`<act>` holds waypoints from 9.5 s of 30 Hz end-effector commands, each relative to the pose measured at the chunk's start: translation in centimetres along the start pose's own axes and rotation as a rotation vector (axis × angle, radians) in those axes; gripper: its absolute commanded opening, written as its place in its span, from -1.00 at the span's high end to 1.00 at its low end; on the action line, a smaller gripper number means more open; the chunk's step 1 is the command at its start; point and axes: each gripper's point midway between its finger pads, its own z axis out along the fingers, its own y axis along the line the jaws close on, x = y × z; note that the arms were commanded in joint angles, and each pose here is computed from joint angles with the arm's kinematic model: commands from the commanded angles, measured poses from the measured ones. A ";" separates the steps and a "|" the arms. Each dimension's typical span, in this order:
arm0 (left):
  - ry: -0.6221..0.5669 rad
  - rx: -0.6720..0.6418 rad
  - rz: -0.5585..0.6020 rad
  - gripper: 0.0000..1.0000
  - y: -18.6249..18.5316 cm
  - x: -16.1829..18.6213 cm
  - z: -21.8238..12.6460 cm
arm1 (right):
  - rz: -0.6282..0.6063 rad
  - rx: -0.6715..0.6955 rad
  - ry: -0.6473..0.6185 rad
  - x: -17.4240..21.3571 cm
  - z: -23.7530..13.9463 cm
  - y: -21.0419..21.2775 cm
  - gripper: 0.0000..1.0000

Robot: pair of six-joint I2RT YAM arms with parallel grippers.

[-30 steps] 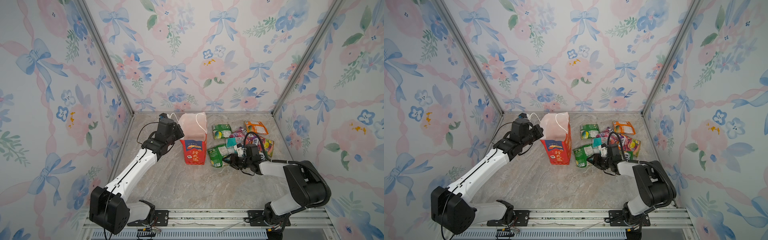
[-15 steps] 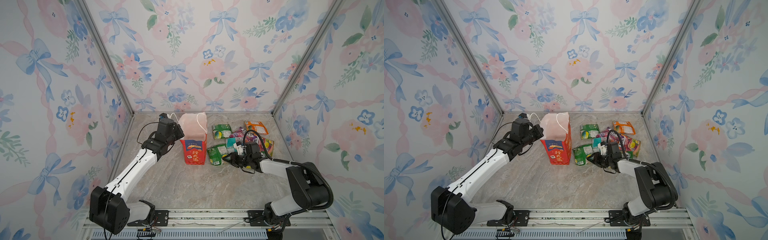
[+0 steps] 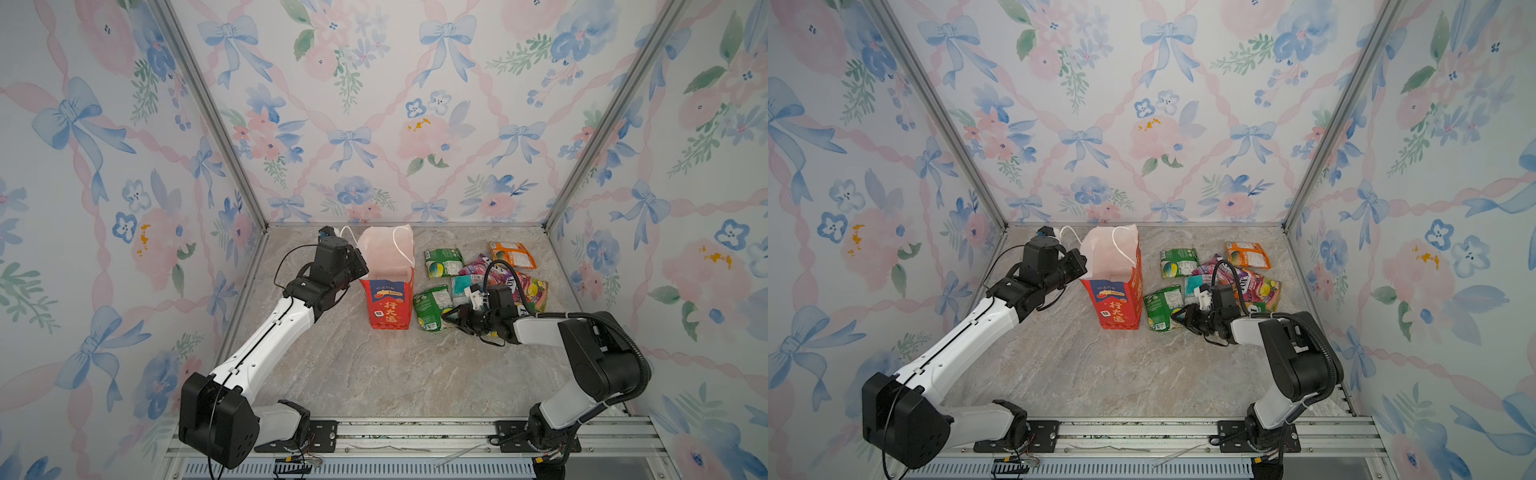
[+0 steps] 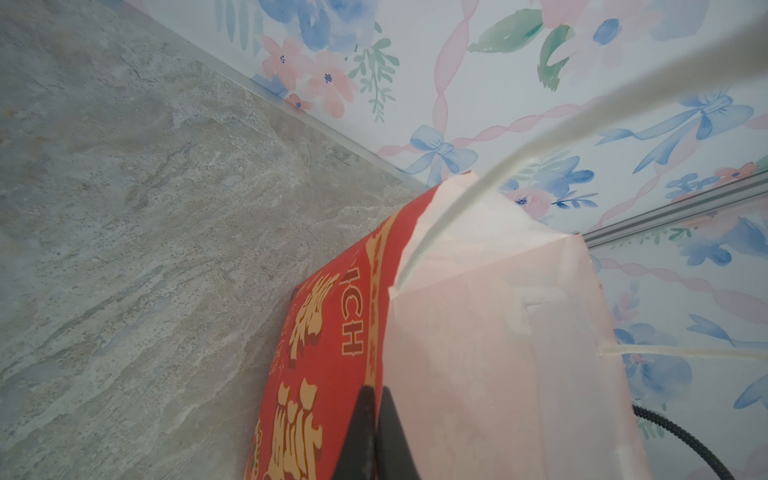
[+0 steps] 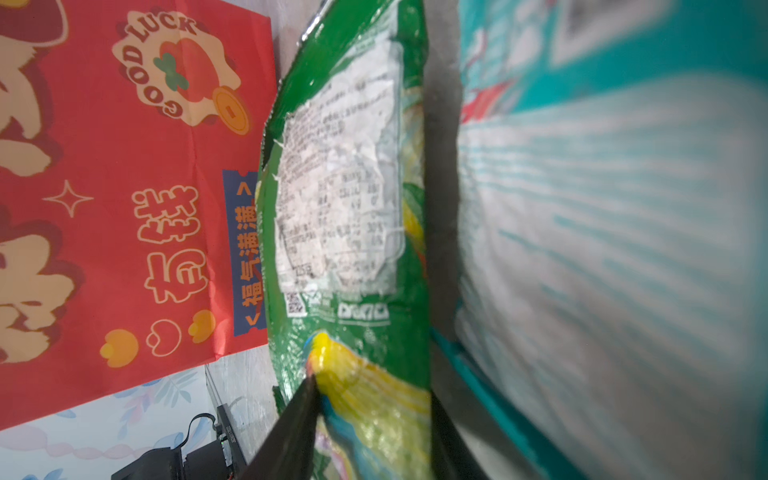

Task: Place the snacks into the paper bag
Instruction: 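Close the right gripper on the green candy packet's edge, then lift the green packet with the right gripper toward the bag opening, then lower the green packet into the paper bag with the right gripper, then open the right gripper to release the green packet inside the bag, then move the right gripper back over the candy packets beside the bag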

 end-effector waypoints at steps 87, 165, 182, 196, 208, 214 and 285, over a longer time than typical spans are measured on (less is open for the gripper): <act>0.088 0.079 0.054 1.00 -3.6 1.5 1.3 | -0.815 -0.653 -0.205 -12.2 -19.7 39.5 1.00; 0.118 0.101 0.075 1.00 -5.6 3.1 2.1 | -0.834 -0.159 -0.053 -7.9 -10.1 32.9 1.00; 0.113 0.103 0.075 1.00 -5.7 2.9 2.0 | -0.726 -0.345 -0.051 -8.5 -11.9 33.3 1.00; 0.117 0.110 0.081 1.00 -6.2 2.9 2.3 | -0.849 -0.035 0.001 -6.9 -10.1 30.1 1.00; 0.119 0.114 0.084 1.00 -6.5 3.1 2.3 | -0.902 0.166 0.040 -6.5 -8.3 27.5 1.00; 0.116 0.113 0.083 1.00 -6.5 3.0 2.3 | -0.921 0.216 0.055 -6.2 -7.1 27.1 1.00; 0.136 0.128 0.105 1.00 -7.1 3.4 2.8 | -0.189 0.256 -0.211 -8.1 -21.1 6.7 -0.94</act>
